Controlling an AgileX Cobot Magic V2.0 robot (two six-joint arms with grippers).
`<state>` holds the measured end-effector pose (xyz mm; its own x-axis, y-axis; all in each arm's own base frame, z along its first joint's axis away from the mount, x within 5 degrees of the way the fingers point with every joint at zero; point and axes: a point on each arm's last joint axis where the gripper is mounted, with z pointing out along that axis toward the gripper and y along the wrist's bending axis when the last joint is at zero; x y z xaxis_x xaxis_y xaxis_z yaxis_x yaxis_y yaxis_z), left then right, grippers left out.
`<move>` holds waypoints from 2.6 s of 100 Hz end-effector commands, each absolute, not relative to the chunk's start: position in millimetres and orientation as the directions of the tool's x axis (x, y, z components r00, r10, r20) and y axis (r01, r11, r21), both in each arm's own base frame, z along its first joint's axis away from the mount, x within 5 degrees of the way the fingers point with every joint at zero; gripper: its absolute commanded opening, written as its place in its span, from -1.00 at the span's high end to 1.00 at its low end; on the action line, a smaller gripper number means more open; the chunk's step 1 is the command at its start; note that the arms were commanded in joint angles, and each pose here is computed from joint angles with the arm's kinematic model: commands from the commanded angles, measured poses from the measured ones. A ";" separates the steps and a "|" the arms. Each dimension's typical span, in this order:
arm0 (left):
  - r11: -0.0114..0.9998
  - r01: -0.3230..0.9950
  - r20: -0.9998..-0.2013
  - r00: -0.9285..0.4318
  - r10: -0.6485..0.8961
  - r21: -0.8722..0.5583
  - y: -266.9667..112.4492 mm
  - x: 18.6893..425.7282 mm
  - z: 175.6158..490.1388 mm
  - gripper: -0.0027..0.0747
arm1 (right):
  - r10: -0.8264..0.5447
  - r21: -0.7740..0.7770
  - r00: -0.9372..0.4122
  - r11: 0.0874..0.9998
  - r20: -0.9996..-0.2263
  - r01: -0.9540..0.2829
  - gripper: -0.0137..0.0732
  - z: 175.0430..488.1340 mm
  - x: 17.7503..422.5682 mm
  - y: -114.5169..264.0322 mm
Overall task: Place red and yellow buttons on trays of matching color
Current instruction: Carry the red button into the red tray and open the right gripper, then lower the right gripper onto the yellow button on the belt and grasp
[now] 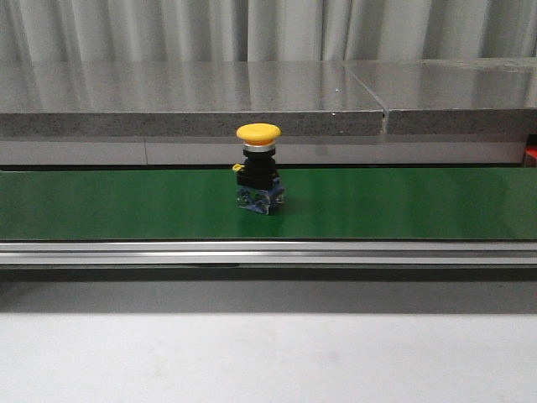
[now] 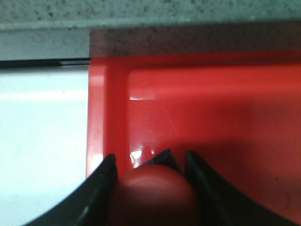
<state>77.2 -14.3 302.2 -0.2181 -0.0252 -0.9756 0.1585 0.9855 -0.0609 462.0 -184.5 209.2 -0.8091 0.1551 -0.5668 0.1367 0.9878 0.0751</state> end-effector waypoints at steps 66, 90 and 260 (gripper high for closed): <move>0.986 0.156 -0.991 -0.126 -0.047 -0.066 -13.7 78.1 317.2 0.98 | 0.133 0.046 -0.702 0.989 -0.699 0.141 -0.80 278.6 453.5 -183.0; 0.986 0.156 -0.991 -0.126 -0.047 -0.066 -13.7 78.1 317.2 0.98 | 0.048 0.043 -0.675 0.999 -0.737 0.024 -0.80 335.1 430.6 -157.9; 0.986 0.156 -0.991 -0.126 -0.047 -0.066 -13.7 78.1 317.2 0.98 | -0.444 -0.018 -0.623 0.822 -0.644 -0.569 -0.78 281.4 329.2 76.8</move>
<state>77.2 -14.3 302.2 -0.2181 -0.0252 -0.9756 0.1585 0.9855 -0.0609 322.9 77.1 268.1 -0.6697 -0.4642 -0.5796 -0.5838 0.8115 0.0246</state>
